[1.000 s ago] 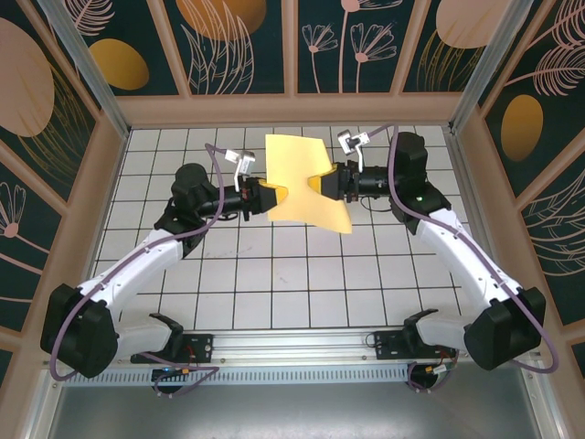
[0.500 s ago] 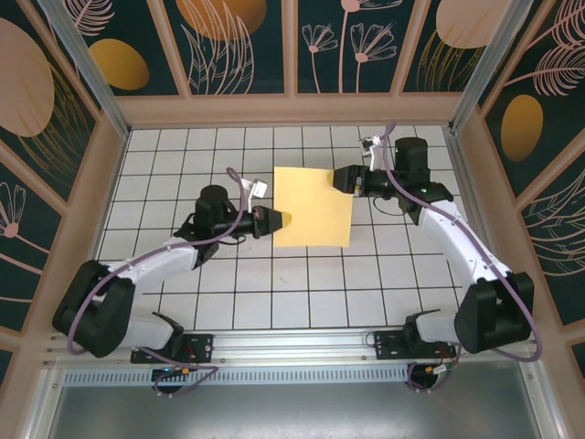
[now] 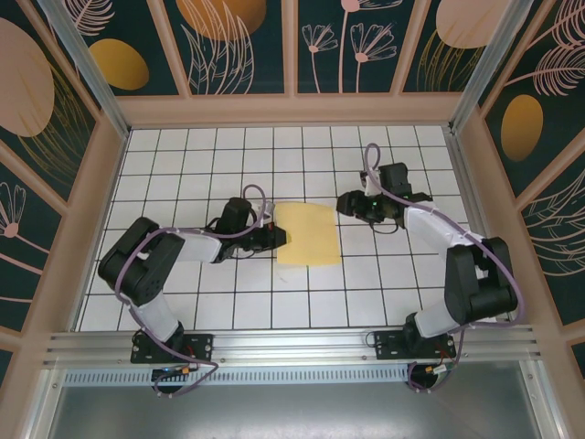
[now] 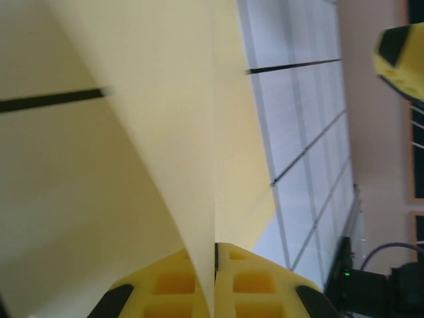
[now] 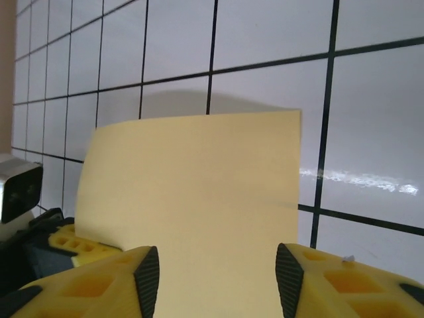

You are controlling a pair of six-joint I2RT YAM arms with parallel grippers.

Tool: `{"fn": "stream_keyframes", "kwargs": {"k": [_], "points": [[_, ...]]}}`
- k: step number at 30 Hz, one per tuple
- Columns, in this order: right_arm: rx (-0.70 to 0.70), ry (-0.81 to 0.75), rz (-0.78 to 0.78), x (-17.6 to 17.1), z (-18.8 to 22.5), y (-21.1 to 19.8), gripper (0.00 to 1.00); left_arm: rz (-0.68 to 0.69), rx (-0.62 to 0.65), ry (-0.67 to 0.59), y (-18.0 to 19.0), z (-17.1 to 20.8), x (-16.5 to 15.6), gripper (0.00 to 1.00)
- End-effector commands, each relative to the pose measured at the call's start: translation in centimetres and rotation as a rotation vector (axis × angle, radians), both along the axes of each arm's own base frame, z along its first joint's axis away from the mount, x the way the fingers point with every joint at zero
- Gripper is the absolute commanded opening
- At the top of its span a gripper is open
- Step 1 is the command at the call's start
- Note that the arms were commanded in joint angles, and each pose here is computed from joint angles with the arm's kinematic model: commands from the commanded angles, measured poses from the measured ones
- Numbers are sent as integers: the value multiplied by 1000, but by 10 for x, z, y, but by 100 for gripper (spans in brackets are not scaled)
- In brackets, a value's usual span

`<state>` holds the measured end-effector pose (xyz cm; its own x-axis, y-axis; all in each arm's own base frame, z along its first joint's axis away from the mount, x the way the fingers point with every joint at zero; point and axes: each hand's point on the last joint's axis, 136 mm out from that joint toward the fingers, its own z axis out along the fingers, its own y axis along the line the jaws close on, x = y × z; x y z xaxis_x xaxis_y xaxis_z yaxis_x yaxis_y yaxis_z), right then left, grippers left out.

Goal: Fold a paper plane with a square sheet of paper (fold left side to right side)
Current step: Place a square sheet of paper at the center of the table, then first fold in half a square sheet of paper at the center of the table.

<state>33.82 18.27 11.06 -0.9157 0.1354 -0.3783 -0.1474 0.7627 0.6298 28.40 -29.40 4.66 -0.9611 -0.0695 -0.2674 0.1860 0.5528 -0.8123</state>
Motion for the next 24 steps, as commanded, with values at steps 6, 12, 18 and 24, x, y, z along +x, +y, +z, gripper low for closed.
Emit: {"fn": "stream_keyframes", "kwargs": {"k": [6, 12, 18, 24], "points": [[34, 65, 24, 6, -37, 34, 40, 39, 121, 28, 6, -11, 14, 2], [-3, 130, 38, 4, -66, 45, 39, 40, 134, 30, 7, -12, 14, 8], [-73, 215, 32, -7, -98, 39, 38, 38, 71, 3, -3, 9, 21, 27], [-114, 259, 21, -19, -115, 33, 38, 33, -20, -50, -14, 41, 30, 48]]}}
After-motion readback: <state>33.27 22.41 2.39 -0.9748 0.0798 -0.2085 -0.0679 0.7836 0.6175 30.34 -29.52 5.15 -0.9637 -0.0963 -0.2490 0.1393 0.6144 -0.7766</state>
